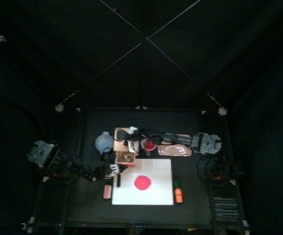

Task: Get the cutter from the drawer then cut the dough then place the extra dough in the bowl
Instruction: Place the cutter on the board

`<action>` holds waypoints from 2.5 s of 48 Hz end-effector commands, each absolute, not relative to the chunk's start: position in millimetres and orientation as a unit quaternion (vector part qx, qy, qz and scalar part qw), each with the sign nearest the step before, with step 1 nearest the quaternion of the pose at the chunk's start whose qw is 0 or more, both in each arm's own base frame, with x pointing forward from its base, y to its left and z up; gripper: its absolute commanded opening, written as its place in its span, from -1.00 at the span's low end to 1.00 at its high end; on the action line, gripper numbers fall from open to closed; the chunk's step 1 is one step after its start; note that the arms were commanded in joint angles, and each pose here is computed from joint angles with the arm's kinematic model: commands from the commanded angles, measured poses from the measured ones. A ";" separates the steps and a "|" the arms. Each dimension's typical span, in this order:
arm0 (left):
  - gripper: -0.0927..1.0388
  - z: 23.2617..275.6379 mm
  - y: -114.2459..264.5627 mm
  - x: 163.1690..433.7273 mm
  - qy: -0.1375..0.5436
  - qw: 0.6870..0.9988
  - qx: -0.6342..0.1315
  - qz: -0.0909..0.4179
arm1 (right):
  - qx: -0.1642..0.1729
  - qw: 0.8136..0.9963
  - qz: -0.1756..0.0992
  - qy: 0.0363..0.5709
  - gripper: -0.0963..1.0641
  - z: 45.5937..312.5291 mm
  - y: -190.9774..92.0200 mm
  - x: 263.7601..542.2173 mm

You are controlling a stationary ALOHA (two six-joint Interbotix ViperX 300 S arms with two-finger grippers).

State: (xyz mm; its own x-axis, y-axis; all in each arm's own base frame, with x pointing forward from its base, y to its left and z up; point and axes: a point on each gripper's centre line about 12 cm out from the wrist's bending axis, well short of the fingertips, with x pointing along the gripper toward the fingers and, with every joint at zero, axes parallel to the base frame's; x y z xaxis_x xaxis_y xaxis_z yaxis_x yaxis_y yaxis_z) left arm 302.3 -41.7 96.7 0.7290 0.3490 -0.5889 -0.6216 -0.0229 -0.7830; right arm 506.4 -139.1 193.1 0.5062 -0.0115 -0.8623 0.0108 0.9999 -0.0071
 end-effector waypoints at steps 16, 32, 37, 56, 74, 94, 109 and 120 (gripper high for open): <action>0.51 97.9 -41.0 301.1 0.105 0.693 -0.621 0.351 | -0.001 0.862 -0.002 0.507 -0.79 189.1 -137.2 504.9; 0.64 99.1 -42.6 300.1 0.108 0.697 -0.618 0.347 | -0.001 0.861 -0.002 0.508 -0.79 187.7 -137.4 505.8; 0.64 104.7 -44.0 300.0 0.107 0.701 -0.618 0.339 | 0.000 0.861 -0.002 0.509 -0.79 187.2 -137.2 505.5; 0.63 122.8 -52.5 277.9 0.123 0.719 -0.613 0.305 | 0.000 0.860 -0.002 0.511 -0.79 183.8 -137.6 506.3; 0.56 169.1 -68.9 265.7 0.153 0.835 -0.511 0.132 | -0.001 0.860 -0.002 0.511 -0.79 183.4 -138.0 507.5; 0.33 221.7 -64.4 259.5 0.021 0.980 -0.195 -0.037 | -0.012 0.880 -0.005 0.475 -0.79 221.7 -136.3 513.8; 0.32 229.0 -48.1 236.2 -0.053 0.996 -0.049 -0.054 | -0.006 0.889 -0.002 0.457 -0.77 249.6 -128.0 514.1; 0.32 237.1 -27.7 213.1 -0.095 0.995 0.007 -0.024 | 0.027 0.888 -0.005 0.459 -0.26 271.7 -114.2 508.5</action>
State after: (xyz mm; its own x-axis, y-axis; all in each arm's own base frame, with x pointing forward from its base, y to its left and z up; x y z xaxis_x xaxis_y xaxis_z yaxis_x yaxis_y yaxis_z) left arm 217.6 -32.1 227.8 0.9884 -0.0619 0.1387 0.0627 0.9980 -0.0016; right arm 513.6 -119.1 227.7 0.5159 0.0208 -0.8564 0.0304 0.9986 0.0426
